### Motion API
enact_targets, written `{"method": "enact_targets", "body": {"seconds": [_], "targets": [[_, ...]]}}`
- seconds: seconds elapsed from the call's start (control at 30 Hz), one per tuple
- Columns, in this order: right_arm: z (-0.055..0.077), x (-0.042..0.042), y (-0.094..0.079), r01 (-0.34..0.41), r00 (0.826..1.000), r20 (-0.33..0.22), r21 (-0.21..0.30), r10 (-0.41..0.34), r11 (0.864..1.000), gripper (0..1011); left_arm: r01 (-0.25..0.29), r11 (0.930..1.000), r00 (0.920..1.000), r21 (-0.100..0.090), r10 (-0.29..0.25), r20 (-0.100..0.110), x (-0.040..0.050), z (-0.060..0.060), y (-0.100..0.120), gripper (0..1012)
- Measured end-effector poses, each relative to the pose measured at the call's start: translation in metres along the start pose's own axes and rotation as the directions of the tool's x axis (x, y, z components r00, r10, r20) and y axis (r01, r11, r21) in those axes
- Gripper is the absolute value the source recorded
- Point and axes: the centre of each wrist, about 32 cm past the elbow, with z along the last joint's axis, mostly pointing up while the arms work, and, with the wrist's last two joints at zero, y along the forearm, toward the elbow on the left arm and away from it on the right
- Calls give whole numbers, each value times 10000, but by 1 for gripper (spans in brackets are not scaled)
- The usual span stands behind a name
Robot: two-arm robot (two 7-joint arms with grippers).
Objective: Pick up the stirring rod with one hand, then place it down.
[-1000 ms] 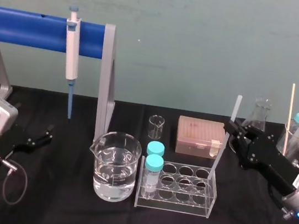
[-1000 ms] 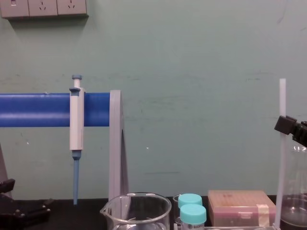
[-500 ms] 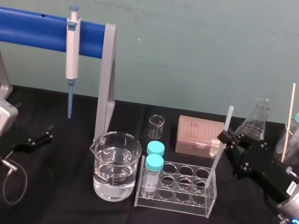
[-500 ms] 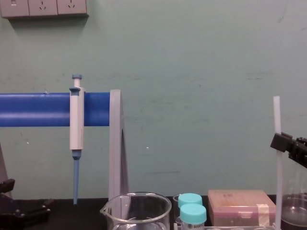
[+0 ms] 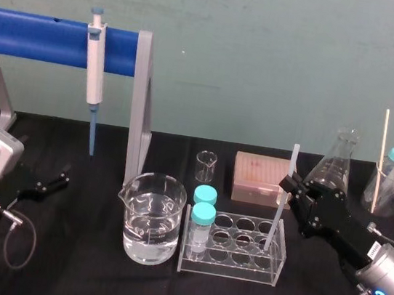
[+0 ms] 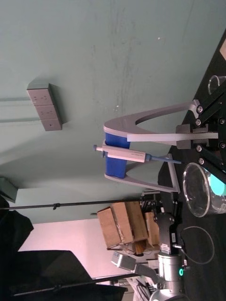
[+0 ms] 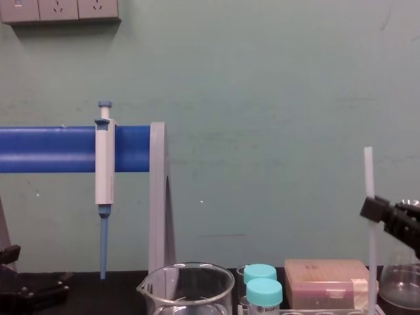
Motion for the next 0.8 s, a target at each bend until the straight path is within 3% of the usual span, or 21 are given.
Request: {"method": "enact_targets", "body": {"seconds": [0.43, 0.8], "targets": [[-175, -19, -16, 183, 9998, 38, -608, -181, 9980, 67, -1, 10000, 10000, 0, 1, 1, 0, 0, 0, 1000], [-261, -28, -32, 431, 9990, -53, -788, -436, 9960, 67, 0, 10000, 10000, 1, 0, 0, 0, 0, 0, 1000]]}}
